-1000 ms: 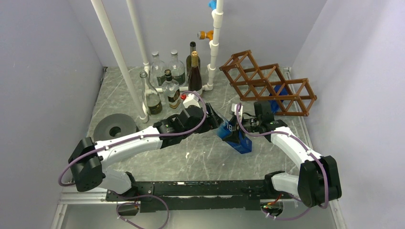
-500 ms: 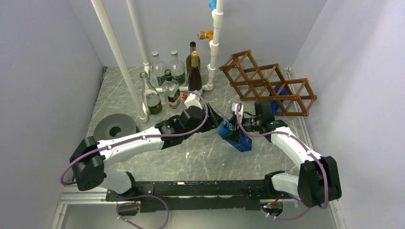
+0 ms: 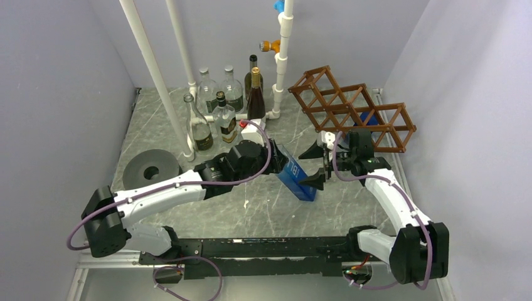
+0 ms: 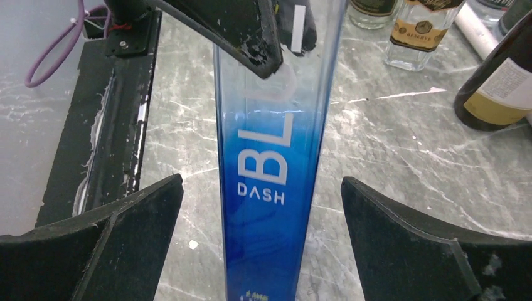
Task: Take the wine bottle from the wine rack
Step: Pick up the wine bottle from the wine rack, then place the wine bottle at the center of the board.
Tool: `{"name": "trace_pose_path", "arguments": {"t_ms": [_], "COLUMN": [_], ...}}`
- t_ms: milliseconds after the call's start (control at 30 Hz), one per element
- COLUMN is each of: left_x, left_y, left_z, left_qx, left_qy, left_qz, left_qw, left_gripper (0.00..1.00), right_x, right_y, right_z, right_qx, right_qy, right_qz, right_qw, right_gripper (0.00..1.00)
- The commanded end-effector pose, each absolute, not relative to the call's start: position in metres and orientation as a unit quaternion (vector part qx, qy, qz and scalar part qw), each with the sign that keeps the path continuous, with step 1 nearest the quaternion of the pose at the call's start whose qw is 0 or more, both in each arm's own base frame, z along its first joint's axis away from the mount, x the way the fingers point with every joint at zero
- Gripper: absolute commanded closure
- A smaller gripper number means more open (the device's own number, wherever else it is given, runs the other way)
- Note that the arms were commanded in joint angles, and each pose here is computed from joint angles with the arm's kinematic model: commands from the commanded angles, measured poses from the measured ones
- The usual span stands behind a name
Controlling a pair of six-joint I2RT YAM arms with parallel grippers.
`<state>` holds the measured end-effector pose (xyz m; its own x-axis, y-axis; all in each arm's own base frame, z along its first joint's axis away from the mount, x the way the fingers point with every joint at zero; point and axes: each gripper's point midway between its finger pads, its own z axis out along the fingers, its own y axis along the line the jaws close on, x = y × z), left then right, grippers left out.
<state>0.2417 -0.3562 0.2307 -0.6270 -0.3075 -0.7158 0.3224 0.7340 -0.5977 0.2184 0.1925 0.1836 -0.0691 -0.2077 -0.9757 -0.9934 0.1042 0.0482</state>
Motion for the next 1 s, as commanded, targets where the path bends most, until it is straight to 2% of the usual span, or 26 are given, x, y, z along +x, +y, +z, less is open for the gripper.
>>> {"name": "trace_pose_path", "arguments": {"t_ms": [0,400,633,967], "left_x": [0.246,0.253,0.255,0.285], "left_y": [-0.345,-0.296,-0.28,-0.243], "left_z": [0.311,0.345,0.37,0.383], "left_qx": [0.019,0.131,0.217,0.231], "left_qy": [0.751,0.73,0.689,0.686], "left_qz": [-0.408,-0.285,-0.271,-0.237], "left_qw": [0.519,0.607,0.636,0.649], "left_gripper": [1.0,1.0,1.0,1.0], "right_x": [0.206,0.21,0.213,0.214], "right_y": [0.19,0.183,0.181,0.18], "right_z": [0.216,0.213,0.209,0.207], "right_qx": [-0.533,-0.53,-0.527,-0.528], "right_qy": [0.53,0.536,0.541,0.543], "right_qz": [0.45,0.437,0.432,0.428], "right_qw": [0.483,0.492,0.493,0.494], "right_gripper": [0.0,0.0,0.0,0.0]}}
